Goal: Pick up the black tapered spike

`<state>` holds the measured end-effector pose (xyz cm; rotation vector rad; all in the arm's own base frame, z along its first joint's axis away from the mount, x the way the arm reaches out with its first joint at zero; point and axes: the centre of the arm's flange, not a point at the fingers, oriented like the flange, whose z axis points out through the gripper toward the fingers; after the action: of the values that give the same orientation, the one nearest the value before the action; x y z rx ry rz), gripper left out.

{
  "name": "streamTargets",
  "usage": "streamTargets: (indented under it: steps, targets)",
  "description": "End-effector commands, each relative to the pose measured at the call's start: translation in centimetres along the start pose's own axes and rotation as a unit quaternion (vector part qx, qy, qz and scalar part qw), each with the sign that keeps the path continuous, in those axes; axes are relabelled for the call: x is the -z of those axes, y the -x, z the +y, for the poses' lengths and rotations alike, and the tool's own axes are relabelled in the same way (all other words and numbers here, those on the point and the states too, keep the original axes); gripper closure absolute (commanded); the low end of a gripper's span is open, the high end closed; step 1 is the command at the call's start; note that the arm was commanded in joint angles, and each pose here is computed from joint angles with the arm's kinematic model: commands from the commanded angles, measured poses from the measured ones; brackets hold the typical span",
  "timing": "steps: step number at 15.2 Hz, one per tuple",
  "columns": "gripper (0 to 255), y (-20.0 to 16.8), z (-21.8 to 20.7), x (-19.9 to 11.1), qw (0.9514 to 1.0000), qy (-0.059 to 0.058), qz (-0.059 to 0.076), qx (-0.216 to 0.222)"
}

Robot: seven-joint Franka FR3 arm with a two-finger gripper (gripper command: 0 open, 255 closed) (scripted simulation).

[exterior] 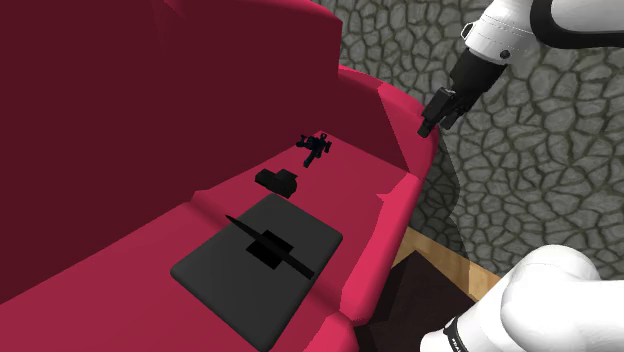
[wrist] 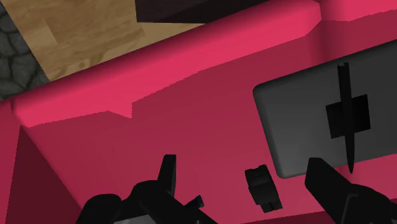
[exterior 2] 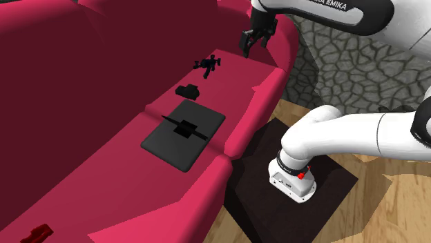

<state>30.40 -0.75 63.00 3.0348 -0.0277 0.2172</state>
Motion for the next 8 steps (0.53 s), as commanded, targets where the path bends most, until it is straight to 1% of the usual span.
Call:
streamTargets:
  steps: [1, 8]
  targets:
    - [0, 0.0, 0.0, 0.0, 1.0, 0.0, 0.0, 0.0]
    - [0, -3.0, -6.1, -6.4, 0.9991, -0.007, -0.018, 0.038]
